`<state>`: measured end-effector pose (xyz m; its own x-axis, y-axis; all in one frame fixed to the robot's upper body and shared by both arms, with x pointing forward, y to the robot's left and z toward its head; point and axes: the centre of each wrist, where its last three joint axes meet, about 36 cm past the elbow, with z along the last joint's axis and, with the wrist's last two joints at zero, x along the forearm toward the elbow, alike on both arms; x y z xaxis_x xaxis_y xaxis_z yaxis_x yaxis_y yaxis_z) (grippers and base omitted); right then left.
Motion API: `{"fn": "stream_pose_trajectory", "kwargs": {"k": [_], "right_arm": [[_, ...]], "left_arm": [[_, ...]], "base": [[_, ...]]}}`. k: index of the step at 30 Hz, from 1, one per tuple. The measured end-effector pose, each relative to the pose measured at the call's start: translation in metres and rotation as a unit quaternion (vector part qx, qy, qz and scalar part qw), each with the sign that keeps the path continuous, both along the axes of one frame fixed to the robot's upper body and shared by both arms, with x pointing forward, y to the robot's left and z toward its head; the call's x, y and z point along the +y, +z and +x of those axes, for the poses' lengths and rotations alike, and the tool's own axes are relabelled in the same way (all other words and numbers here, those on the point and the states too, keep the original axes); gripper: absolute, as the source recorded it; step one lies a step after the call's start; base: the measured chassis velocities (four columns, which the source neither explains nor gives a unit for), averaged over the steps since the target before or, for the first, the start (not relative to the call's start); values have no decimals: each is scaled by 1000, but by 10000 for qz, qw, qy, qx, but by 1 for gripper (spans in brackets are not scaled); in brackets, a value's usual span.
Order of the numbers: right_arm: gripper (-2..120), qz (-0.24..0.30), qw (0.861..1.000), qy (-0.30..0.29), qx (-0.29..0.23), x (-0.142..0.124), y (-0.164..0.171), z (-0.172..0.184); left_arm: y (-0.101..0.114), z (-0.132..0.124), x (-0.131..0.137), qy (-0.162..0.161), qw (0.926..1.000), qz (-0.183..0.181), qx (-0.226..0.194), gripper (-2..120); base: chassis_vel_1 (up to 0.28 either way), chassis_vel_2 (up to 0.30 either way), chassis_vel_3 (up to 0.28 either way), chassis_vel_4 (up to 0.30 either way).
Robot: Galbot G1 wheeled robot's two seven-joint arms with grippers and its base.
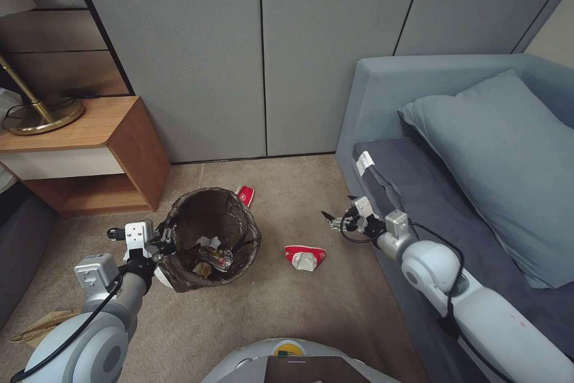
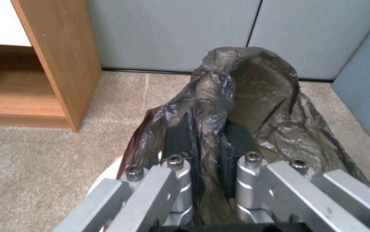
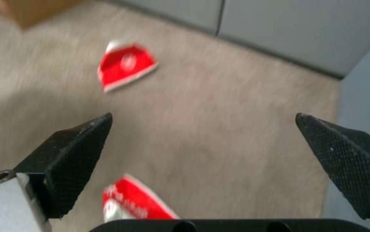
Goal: Pick up the trash bin, then pick up the garbage from the floor and place it into the trash bin.
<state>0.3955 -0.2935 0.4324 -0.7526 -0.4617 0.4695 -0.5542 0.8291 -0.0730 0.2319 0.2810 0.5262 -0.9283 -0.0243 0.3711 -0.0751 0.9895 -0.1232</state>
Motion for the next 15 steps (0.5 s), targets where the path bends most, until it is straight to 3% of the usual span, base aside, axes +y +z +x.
{"fn": "stream_pose_trajectory", "kwargs": {"k": [5, 7, 15], "right_arm": [[100, -182, 9989, 178, 401, -1, -16, 8], [100, -207, 9967, 241, 742, 14, -39, 15], [100, -404, 9928, 287, 1089, 34, -72, 19]], "left_arm": [[-1, 0, -1, -5, 10000, -21, 3, 8], [-2, 1, -5, -64, 9999, -78, 13, 8], [-2, 1, -6, -78, 9999, -76, 26, 8]], "base": [[0, 0, 0, 0], [0, 0, 0, 0], [0, 0, 0, 0]]}}
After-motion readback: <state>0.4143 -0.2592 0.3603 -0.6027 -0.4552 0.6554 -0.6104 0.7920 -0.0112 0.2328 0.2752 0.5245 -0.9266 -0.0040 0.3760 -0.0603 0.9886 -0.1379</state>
